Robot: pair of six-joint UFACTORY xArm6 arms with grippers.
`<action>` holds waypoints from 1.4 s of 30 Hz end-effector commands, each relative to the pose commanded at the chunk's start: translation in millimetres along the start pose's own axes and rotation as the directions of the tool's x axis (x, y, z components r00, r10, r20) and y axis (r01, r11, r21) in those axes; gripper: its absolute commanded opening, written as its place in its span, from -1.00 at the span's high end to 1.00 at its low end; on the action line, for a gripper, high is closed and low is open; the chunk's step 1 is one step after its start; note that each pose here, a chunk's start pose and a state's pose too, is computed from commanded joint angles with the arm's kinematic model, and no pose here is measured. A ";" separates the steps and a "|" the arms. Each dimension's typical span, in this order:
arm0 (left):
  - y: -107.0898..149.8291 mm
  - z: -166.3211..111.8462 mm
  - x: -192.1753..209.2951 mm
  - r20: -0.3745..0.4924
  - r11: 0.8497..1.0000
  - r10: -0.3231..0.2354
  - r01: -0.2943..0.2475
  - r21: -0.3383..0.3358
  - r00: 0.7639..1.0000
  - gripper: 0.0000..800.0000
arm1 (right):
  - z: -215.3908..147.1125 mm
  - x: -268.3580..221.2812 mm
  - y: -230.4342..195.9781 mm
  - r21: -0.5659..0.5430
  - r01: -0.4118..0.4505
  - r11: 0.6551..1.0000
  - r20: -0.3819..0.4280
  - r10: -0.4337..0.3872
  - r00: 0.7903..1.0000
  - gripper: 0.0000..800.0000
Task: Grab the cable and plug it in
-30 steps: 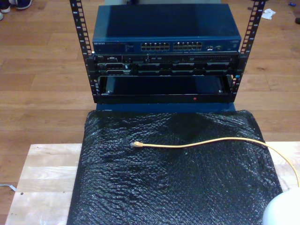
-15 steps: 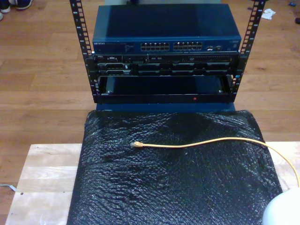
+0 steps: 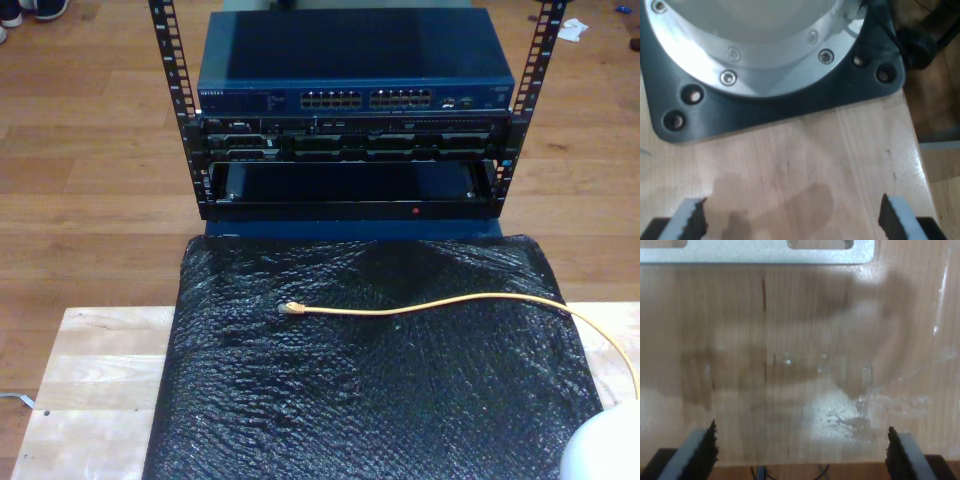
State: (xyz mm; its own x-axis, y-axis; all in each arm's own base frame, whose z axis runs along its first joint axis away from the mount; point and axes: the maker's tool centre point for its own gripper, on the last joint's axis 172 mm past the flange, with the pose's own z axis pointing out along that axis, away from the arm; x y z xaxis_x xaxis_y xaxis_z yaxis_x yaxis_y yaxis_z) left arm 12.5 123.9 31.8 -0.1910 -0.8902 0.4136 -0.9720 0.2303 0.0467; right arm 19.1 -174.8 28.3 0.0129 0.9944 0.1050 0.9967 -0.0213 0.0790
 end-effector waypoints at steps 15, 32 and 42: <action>3.8 -29.2 11.2 -0.070 1.000 -0.019 0.019 -0.010 0.997 -1.00 | -52.3 4.2 11.3 -0.018 -0.009 1.000 -0.117 0.007 0.993 -1.00; -17.7 -95.0 13.3 -0.103 0.999 -0.039 0.042 0.033 0.994 -1.00 | -130.5 -22.9 53.8 -0.020 -0.206 0.978 -0.116 0.203 0.972 -1.00; -46.9 -125.1 22.6 -0.125 0.998 -0.044 0.050 0.039 0.991 -1.00 | -176.2 -27.7 101.5 -0.044 -0.319 0.947 -0.174 0.307 0.936 -1.00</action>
State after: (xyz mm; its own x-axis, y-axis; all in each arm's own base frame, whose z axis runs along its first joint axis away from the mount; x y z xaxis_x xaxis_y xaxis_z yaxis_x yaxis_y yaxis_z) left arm 70.9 142.1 152.8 -0.1292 -0.8432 0.5218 -0.9849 0.1702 0.0313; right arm 105.7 -222.8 208.1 0.3042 0.9058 0.2951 0.9358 -0.3421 0.0853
